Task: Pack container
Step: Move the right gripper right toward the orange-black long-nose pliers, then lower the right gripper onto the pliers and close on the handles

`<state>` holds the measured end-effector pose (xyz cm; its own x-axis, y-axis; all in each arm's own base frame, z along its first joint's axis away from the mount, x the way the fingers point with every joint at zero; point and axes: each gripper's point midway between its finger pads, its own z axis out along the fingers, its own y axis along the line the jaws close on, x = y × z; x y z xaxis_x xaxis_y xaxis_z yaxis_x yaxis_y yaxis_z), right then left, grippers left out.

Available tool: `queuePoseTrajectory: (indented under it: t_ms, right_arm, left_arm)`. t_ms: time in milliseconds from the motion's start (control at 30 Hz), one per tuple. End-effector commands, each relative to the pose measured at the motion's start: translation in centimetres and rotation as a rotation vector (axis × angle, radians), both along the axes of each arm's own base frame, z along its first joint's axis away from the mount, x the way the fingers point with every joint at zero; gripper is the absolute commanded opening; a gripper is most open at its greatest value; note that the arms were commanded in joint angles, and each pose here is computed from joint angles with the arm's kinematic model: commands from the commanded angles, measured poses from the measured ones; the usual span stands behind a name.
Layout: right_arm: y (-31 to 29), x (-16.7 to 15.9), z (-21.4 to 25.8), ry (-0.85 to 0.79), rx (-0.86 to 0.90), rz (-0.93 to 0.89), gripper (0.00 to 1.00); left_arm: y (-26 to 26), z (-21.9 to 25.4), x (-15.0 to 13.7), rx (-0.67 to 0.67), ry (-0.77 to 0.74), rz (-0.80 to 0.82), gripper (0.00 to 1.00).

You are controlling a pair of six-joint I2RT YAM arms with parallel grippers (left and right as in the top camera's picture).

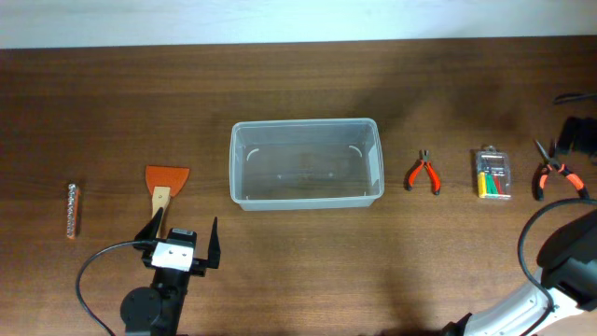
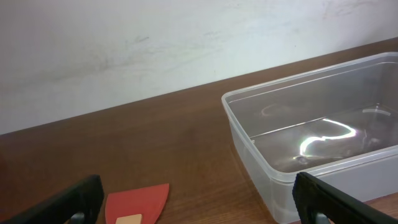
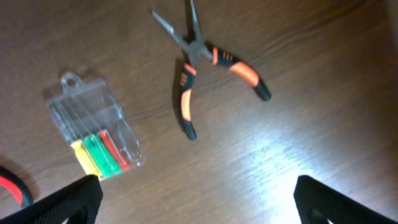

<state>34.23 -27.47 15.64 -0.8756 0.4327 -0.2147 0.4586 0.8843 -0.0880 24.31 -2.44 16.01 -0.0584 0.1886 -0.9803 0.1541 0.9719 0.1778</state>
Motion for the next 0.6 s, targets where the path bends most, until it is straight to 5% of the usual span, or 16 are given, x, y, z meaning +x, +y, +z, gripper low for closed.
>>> queuePoseTrajectory:
  t_ms: [0,567]
  right_arm:
    - [0.1,0.2,-2.0,0.028,0.046,-0.011,0.99]
    - [-0.1,1.0,-6.4,0.074,0.11,-0.02,0.99]
  left_arm:
    - [0.0,-0.1,0.0,0.012,-0.002,0.0,0.99]
    - [0.0,-0.1,0.0,0.012,-0.002,0.0,0.99]
